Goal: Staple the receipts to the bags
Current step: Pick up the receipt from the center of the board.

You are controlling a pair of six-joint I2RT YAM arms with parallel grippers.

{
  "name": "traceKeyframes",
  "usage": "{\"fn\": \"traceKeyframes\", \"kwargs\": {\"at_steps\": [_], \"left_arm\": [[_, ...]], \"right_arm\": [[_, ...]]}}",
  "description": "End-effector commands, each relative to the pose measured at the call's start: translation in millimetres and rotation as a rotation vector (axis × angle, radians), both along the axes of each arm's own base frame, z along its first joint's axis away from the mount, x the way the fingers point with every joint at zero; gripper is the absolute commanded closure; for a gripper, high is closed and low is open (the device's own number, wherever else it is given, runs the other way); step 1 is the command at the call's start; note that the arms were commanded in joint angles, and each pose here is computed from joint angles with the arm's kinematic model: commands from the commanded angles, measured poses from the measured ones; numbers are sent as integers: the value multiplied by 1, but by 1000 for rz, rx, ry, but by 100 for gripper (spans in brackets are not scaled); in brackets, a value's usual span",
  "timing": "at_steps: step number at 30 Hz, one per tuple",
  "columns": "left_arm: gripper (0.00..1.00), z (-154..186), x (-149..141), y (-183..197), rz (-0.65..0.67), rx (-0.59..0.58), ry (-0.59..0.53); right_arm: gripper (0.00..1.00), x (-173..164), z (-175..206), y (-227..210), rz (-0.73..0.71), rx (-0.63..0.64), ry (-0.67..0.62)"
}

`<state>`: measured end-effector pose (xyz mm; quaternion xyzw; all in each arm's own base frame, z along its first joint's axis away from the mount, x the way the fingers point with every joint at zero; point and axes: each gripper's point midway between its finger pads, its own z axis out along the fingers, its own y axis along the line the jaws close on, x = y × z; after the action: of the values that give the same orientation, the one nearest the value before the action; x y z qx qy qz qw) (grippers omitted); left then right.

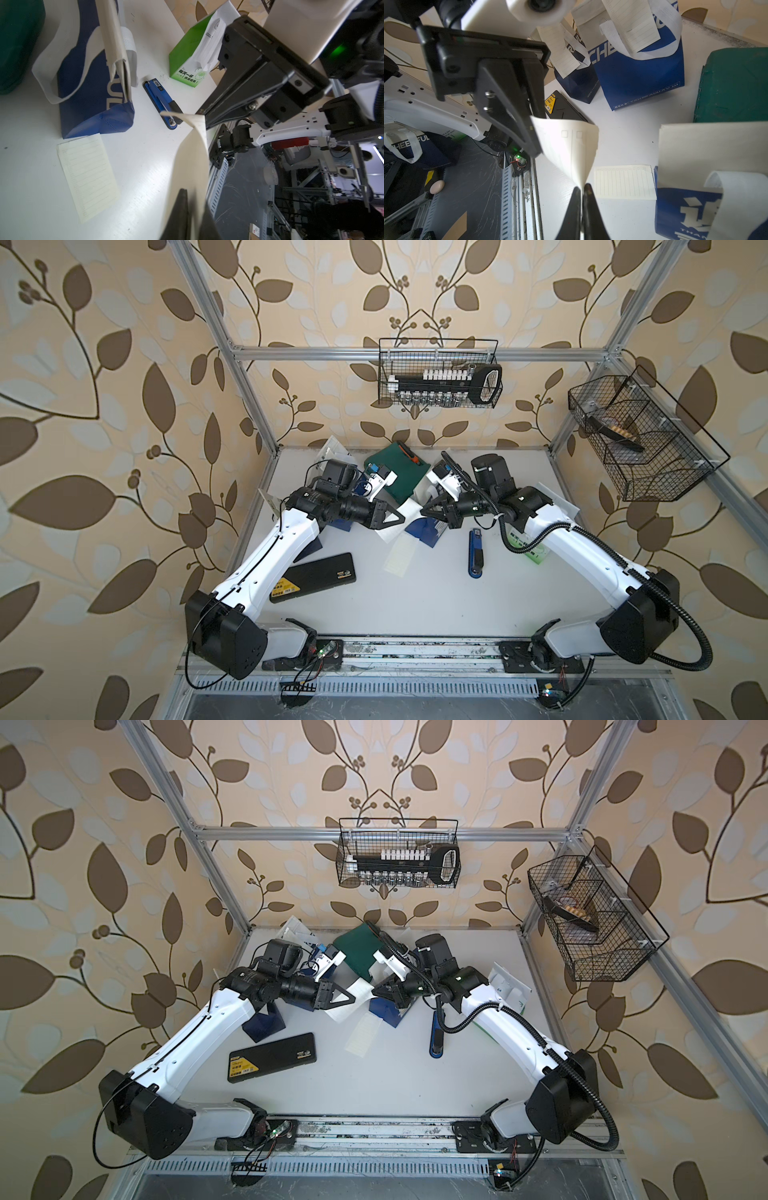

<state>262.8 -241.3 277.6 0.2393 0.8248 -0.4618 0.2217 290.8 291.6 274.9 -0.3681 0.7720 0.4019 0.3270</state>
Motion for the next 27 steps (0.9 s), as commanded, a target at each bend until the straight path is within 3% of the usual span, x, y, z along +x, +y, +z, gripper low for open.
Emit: {"fn": "traceKeyframes", "kwargs": {"at_steps": [1, 4, 7, 9, 12, 19, 27], "left_arm": [[100, 14, 33, 7, 144, 62, -94], [100, 26, 54, 19, 276, 90, -143], [100, 54, 58, 19, 328, -11, -212], [100, 76, 55, 17, 350, -136, -266], [100, 100, 47, 14, 348, -309, -315], [100, 112, 40, 13, 348, -394, -296], [100, 124, 33, 10, 322, -502, -306]], "right_arm": [[47, 11, 16, -7, -77, 25, -40], [28, 31, 27, -31, -209, 83, -14], [27, 48, 41, -57, -292, 277, 79], [27, 45, 60, -59, -263, 432, 99], [26, 29, 80, -40, -161, 544, 97], [26, 5, 103, 3, -17, 571, 71], [27, 21, 105, 24, -21, 595, 107]]}}
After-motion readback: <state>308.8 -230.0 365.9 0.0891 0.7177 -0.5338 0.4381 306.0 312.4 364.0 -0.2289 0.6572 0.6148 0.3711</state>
